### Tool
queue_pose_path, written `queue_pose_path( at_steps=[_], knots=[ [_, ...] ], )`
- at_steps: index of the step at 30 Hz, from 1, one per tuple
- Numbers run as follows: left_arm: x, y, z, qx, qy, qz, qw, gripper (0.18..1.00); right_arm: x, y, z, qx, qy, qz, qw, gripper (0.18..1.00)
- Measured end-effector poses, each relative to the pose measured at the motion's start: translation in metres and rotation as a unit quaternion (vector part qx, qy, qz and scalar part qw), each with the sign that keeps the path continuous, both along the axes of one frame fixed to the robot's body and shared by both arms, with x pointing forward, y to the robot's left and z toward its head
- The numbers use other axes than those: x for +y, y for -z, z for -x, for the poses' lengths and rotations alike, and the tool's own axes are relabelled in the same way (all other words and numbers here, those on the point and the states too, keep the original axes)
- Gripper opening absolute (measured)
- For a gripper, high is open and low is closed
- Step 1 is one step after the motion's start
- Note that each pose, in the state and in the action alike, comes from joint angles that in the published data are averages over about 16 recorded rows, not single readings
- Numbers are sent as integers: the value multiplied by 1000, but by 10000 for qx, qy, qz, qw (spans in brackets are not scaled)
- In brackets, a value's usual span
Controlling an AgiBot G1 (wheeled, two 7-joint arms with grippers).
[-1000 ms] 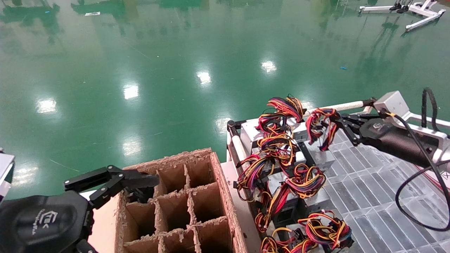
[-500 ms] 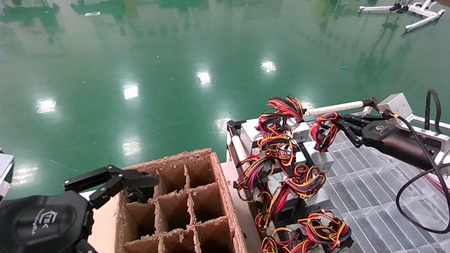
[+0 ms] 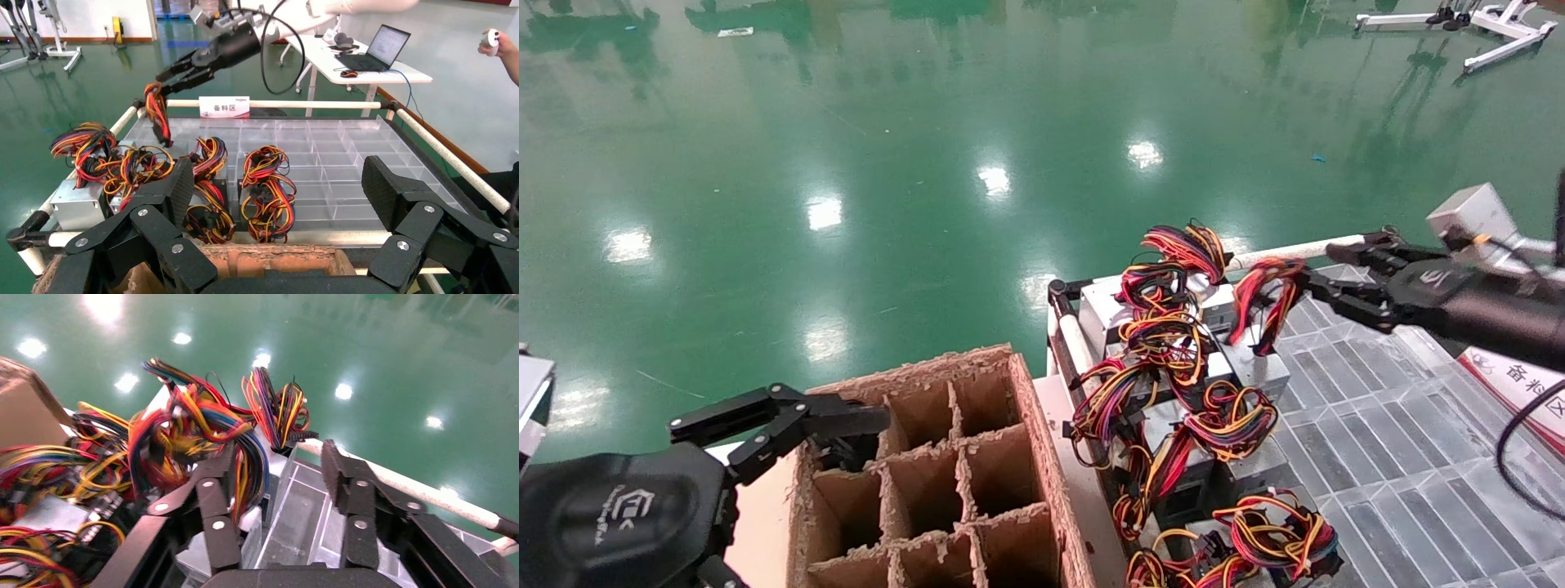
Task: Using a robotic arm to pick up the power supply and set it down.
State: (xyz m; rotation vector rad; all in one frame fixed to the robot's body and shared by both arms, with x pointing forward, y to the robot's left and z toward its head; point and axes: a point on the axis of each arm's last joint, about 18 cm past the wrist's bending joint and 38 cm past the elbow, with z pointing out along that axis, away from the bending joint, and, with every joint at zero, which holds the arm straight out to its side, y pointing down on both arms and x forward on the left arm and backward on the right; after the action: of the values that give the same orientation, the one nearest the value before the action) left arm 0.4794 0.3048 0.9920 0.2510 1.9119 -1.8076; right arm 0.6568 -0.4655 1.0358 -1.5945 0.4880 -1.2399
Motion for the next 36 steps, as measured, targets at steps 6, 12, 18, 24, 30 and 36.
queue_pose_path(
  at_steps=[6,12,18,24,30,36],
  knots=[
    [0,0,0,0,0,0,10000,1000,1,-14,9,203,-114,15,9997,591],
    [0,0,0,0,-1,1,10000,1000,7,-23,14,302,-281,-33,9991,730],
    [0,0,0,0,-2,2,10000,1000,19,-28,18,261,-579,-134,9979,845],
    [0,0,0,0,-3,3,10000,1000,31,-23,21,171,-895,-135,9958,932],
    [0,0,0,0,-3,3,10000,1000,46,-18,29,70,-1271,-150,9918,978],
    [0,0,0,0,-3,3,10000,1000,62,-12,40,-10,-1656,-152,9861,996]
  ],
)
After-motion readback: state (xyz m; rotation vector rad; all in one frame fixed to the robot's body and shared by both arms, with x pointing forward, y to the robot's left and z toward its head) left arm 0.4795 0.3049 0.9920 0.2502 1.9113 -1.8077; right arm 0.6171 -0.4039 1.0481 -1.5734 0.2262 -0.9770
